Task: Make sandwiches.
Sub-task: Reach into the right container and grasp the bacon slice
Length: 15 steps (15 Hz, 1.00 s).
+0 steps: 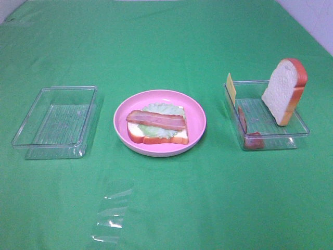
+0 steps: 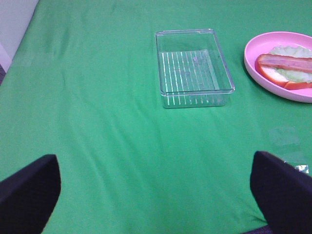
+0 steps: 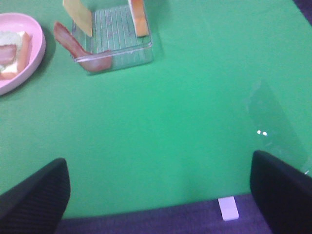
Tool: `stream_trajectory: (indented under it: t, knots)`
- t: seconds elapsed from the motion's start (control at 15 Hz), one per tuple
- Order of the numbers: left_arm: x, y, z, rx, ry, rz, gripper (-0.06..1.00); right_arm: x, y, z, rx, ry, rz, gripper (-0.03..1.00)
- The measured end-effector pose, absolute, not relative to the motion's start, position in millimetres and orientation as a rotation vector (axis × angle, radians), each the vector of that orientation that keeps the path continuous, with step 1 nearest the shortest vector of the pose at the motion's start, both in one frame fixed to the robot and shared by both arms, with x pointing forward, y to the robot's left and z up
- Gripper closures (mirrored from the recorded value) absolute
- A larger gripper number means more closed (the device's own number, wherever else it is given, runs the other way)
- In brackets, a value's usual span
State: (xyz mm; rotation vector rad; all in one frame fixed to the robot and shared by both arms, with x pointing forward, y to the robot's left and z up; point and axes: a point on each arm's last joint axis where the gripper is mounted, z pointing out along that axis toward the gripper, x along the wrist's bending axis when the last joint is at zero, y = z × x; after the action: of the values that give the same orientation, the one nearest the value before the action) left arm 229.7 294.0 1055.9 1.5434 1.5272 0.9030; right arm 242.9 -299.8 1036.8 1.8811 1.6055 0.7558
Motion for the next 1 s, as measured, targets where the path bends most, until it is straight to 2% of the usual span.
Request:
stream_trajectory:
  t: [0.4,0.53,0.67,0.8,1.0]
  knots:
    - [229.8,294.1,1056.1,1.541,1.527,0.904,-0.03,330.8,-302.0,1075.0,2.144,1.856,0.44,0.02]
    - [229.8,294.1,1056.1,1.539,1.528,0.903,-0.03,399.7,-305.7,1071.0,2.288,1.979,0.202,0.03]
    - [229.8,294.1,1056.1,1.539,1.528,0.903,-0.03,437.1,-305.0,1064.9,2.325,2.046,0.155,0.03]
    - [229.9,294.1,1055.8,1.54,1.529,0.902,-0.03,464.3,-292.3,1059.2,2.304,2.132,0.141,0.03]
    - [230.0,294.1,1055.5,1.541,1.529,0.901,-0.03,498.4,-248.2,1050.5,2.186,2.191,0.142,0.03]
